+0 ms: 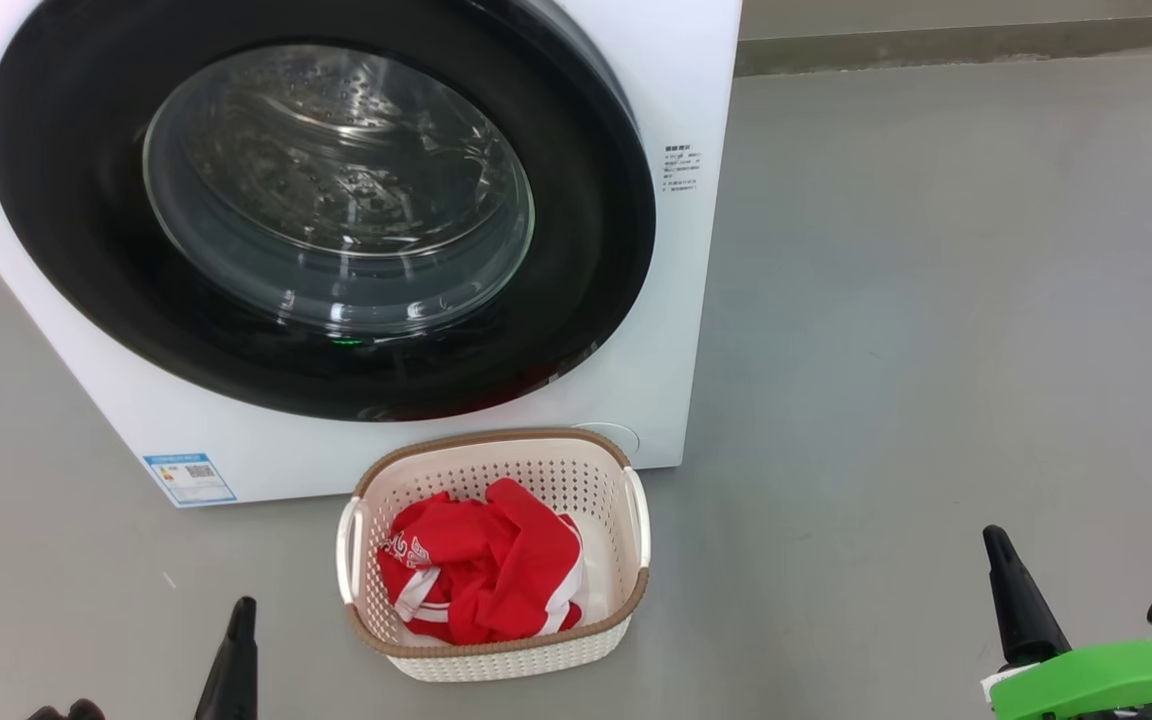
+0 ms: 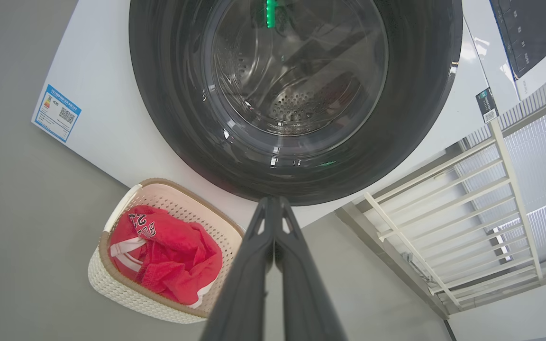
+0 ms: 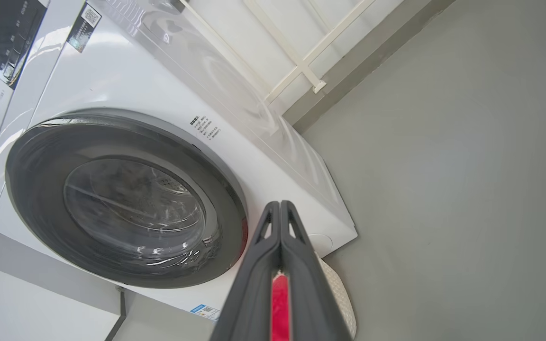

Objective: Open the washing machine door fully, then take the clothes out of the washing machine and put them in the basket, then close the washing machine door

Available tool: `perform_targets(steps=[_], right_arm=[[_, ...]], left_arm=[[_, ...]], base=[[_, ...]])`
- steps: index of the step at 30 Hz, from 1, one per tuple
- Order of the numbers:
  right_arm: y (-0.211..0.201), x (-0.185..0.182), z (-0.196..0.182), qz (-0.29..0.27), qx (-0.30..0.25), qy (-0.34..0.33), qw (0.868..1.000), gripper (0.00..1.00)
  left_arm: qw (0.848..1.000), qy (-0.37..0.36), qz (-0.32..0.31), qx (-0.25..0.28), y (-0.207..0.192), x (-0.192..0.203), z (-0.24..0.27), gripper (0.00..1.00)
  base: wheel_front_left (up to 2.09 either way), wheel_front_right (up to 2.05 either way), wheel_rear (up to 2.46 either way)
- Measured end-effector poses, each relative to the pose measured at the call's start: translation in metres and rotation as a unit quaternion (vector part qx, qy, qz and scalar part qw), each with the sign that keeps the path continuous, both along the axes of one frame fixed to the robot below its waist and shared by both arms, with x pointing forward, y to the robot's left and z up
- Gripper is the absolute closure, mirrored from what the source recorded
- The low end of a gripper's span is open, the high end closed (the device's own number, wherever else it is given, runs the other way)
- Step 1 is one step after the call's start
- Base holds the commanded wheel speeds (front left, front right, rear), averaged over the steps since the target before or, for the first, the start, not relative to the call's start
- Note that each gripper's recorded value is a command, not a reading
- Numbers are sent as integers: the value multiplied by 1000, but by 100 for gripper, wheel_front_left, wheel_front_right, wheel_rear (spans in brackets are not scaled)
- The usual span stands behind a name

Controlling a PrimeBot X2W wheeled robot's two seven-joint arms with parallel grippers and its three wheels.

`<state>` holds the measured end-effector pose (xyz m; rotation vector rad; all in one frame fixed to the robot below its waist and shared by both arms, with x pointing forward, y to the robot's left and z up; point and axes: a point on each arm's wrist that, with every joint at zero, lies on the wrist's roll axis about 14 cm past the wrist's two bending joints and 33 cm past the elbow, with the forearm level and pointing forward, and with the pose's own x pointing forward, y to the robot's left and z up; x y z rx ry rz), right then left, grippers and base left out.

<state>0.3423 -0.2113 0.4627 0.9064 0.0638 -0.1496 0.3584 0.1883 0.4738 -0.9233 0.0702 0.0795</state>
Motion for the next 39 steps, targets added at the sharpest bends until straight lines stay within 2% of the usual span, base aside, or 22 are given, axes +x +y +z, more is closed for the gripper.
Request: perform_targets(steps=[20, 39], right_arm=[[1, 9, 2, -5, 108, -6, 994, 100], [4, 21, 9, -2, 214, -20, 977, 100]], left_arm=[[994, 4, 3, -109, 0, 6, 0, 100], [978, 2, 1, -208, -2, 12, 2, 100]], base=[[0, 0, 0], [0, 0, 0]])
